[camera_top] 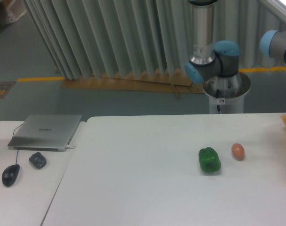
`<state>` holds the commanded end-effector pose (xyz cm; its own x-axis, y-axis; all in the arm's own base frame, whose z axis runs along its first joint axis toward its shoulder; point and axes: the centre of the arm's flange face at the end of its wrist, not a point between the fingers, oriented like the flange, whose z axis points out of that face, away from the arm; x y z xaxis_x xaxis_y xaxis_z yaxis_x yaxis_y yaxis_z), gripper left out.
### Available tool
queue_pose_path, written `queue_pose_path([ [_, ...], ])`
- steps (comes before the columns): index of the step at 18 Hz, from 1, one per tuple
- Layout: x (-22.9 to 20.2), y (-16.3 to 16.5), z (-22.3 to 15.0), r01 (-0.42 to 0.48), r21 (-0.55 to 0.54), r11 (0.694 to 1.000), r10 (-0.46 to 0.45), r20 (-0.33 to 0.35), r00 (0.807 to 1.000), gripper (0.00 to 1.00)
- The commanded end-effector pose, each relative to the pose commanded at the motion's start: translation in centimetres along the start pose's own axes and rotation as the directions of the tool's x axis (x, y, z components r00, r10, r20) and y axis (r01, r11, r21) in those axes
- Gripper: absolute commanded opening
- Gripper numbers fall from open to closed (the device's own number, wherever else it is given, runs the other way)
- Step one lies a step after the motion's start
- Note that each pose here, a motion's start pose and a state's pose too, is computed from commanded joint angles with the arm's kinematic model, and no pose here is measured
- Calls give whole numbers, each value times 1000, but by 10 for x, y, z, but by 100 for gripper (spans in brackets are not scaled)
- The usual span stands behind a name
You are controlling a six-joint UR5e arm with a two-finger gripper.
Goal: Place the bread in the basket
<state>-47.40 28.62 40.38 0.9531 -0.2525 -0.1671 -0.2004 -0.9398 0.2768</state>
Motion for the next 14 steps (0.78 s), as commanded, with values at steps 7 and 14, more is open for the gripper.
queue_pose_path([
  [7,-43,-5,-10,-37,221,975,49,-48,998,100],
  [14,-57,6,4,-304,265,915,324,-34,945,100],
])
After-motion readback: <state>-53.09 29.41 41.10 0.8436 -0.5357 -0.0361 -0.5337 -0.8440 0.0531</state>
